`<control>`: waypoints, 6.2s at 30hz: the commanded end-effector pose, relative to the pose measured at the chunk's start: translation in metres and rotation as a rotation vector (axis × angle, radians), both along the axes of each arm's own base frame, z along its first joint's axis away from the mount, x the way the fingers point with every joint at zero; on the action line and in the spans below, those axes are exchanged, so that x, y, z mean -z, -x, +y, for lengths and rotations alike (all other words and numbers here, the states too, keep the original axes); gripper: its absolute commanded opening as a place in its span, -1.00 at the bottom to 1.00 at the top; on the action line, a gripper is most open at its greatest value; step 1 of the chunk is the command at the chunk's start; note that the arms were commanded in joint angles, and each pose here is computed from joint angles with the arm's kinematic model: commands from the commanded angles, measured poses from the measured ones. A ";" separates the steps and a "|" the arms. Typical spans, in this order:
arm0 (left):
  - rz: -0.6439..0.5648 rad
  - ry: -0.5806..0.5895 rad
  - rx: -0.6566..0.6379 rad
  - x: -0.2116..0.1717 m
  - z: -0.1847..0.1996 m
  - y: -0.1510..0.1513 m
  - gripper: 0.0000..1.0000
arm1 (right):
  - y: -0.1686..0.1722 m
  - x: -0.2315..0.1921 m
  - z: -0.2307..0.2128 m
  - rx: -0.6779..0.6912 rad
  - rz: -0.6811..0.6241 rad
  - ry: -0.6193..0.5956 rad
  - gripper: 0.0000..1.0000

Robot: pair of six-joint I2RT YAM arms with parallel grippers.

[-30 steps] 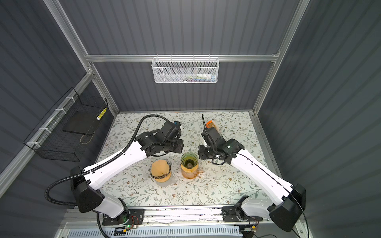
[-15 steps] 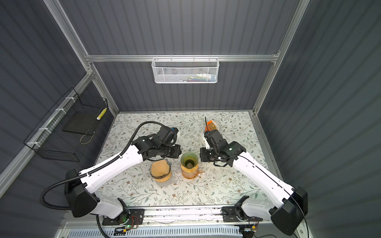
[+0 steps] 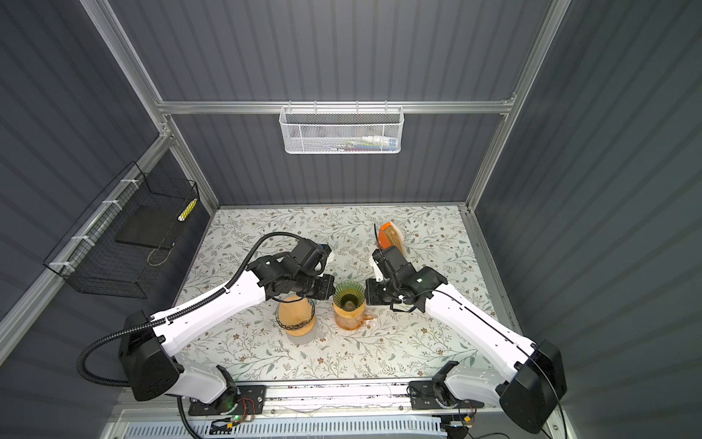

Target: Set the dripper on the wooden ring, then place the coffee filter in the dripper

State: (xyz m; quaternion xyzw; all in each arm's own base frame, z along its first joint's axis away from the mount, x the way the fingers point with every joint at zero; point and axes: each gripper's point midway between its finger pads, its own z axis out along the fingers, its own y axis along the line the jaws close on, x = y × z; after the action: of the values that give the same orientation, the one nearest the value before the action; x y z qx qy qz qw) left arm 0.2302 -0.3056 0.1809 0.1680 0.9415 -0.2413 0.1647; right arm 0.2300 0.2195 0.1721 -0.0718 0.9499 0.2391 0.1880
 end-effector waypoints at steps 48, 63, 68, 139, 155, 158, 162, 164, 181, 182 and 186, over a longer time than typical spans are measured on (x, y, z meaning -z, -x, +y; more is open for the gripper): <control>-0.156 0.032 -0.062 -0.054 -0.007 -0.034 -0.82 | -0.024 -0.048 0.001 0.005 -0.124 -0.005 -0.73; -0.192 0.251 -0.130 -0.083 -0.014 -0.093 -0.73 | -0.109 -0.025 -0.096 0.257 -0.209 0.078 -0.76; -0.203 0.239 -0.160 -0.078 -0.005 -0.092 -0.72 | -0.138 0.004 -0.116 0.281 -0.184 0.152 -0.75; -0.161 0.197 -0.271 -0.029 0.029 -0.114 -0.76 | -0.227 0.119 -0.127 0.268 0.016 0.235 -0.68; -0.162 0.200 -0.274 -0.030 0.029 -0.114 -0.76 | -0.227 0.121 -0.127 0.271 0.022 0.237 -0.85; -0.163 0.201 -0.275 -0.030 0.029 -0.114 -0.76 | -0.226 0.118 -0.127 0.273 0.019 0.237 -0.95; -0.163 0.203 -0.274 -0.031 0.029 -0.114 -0.76 | -0.224 0.115 -0.128 0.274 0.015 0.235 -1.00; -0.164 0.204 -0.275 -0.031 0.030 -0.113 -0.75 | -0.223 0.112 -0.128 0.276 0.012 0.234 -1.00; -0.173 0.220 -0.287 -0.038 0.033 -0.109 -0.76 | -0.202 0.100 -0.127 0.280 0.008 0.217 -1.00; -0.174 0.221 -0.287 -0.038 0.034 -0.109 -0.76 | -0.202 0.099 -0.127 0.281 0.004 0.216 -1.00; -0.176 0.220 -0.284 -0.039 0.034 -0.108 -0.76 | -0.197 0.098 -0.126 0.281 0.008 0.214 -1.00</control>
State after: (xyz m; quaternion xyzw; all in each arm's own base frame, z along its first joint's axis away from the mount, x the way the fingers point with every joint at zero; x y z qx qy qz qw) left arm 0.3411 -0.2742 0.2092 0.0389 0.9112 -0.2909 0.2890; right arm 0.4339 0.0900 0.0699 0.0415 0.9714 0.1026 0.2101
